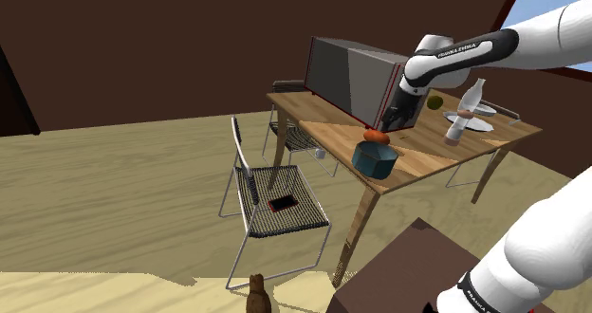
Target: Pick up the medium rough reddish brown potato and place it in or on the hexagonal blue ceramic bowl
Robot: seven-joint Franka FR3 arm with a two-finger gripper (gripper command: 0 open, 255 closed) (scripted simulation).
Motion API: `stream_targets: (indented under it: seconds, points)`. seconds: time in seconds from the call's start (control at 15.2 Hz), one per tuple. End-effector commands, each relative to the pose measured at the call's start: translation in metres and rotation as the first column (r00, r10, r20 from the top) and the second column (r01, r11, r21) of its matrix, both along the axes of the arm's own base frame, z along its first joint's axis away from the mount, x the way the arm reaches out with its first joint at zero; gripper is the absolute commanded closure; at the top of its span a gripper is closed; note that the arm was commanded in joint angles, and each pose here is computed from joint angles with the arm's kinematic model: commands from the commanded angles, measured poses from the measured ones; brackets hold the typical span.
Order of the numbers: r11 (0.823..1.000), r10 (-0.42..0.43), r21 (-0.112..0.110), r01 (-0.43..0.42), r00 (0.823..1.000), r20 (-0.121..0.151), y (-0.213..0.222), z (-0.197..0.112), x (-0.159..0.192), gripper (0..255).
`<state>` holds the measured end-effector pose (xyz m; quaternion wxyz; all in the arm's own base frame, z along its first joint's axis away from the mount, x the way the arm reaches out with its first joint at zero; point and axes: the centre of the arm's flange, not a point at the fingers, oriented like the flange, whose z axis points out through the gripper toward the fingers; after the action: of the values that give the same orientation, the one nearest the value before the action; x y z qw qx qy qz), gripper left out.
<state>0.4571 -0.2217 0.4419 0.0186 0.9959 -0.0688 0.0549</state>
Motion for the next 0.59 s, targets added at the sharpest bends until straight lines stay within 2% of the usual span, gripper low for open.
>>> stream_targets:
  seconds: [0.0, 0.53]
  points:
    - [1.0, 0.003, -0.009, -0.003, 1.0, 0.001, -0.019, -0.012, 0.011, 0]
    - [0.999, 0.012, -0.037, -0.012, 1.0, 0.005, -0.094, -0.061, 0.061, 0]
